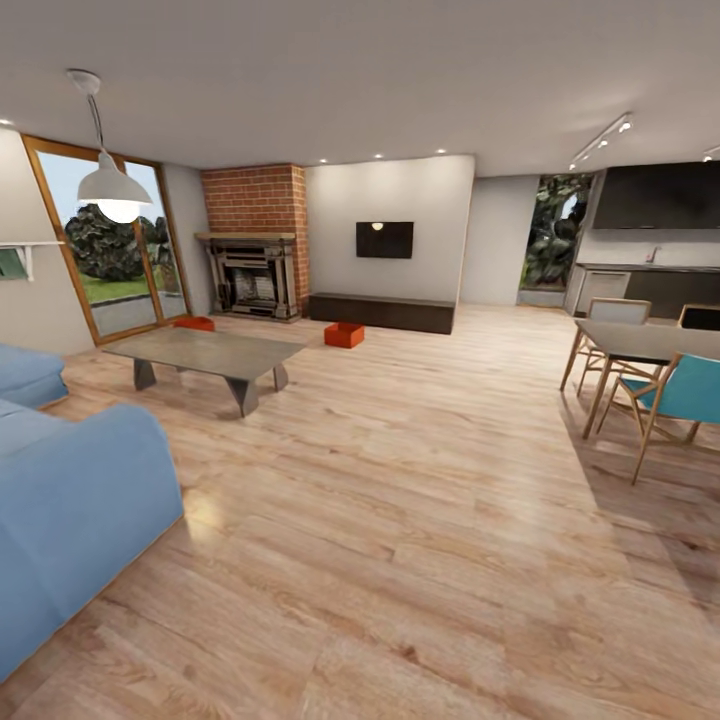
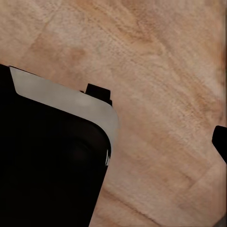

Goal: Move the two storage containers from the living room to the garage. In the garage, place one container on the floor and stack the other container on top of it (either order is fine).

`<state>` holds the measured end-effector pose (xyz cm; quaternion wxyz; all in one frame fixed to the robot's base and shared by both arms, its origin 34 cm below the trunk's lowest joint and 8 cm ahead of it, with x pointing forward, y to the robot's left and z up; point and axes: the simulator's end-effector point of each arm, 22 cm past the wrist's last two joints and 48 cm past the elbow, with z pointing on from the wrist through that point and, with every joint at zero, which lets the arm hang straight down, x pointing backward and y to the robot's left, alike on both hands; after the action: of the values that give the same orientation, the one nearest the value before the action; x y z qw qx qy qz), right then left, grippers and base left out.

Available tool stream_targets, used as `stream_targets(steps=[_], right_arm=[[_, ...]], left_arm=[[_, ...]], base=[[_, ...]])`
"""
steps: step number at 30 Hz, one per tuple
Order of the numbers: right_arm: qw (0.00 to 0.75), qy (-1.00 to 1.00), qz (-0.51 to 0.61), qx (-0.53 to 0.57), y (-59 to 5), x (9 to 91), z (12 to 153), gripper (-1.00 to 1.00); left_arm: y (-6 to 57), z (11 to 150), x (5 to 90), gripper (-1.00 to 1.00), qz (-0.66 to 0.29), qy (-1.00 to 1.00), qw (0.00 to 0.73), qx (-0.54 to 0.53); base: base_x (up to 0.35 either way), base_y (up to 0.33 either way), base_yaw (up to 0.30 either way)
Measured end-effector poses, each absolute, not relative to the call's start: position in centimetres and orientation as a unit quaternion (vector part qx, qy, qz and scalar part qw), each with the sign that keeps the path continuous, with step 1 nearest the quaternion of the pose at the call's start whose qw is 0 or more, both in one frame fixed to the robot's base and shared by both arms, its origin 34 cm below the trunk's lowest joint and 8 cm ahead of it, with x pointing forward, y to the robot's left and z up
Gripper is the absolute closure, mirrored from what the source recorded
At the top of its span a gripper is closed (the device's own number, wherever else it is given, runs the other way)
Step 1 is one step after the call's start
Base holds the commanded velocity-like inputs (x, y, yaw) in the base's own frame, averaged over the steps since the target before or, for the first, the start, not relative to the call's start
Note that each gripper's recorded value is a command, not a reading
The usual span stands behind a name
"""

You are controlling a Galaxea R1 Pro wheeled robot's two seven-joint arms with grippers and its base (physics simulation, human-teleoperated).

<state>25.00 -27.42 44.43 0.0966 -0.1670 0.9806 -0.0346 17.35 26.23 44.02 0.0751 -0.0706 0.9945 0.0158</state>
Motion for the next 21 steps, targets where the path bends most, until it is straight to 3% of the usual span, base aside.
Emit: stream_targets(steps=[21], right_arm=[[0.097, 0.981, -0.035, -0.167, -27.42, 25.00, 44.43, -1.00]], left_arm=[[26.45, 44.03, 17.30, -1.00, 0.017, 0.994, 0.075, -0.071]], base=[[0.324, 0.000, 0.000]])
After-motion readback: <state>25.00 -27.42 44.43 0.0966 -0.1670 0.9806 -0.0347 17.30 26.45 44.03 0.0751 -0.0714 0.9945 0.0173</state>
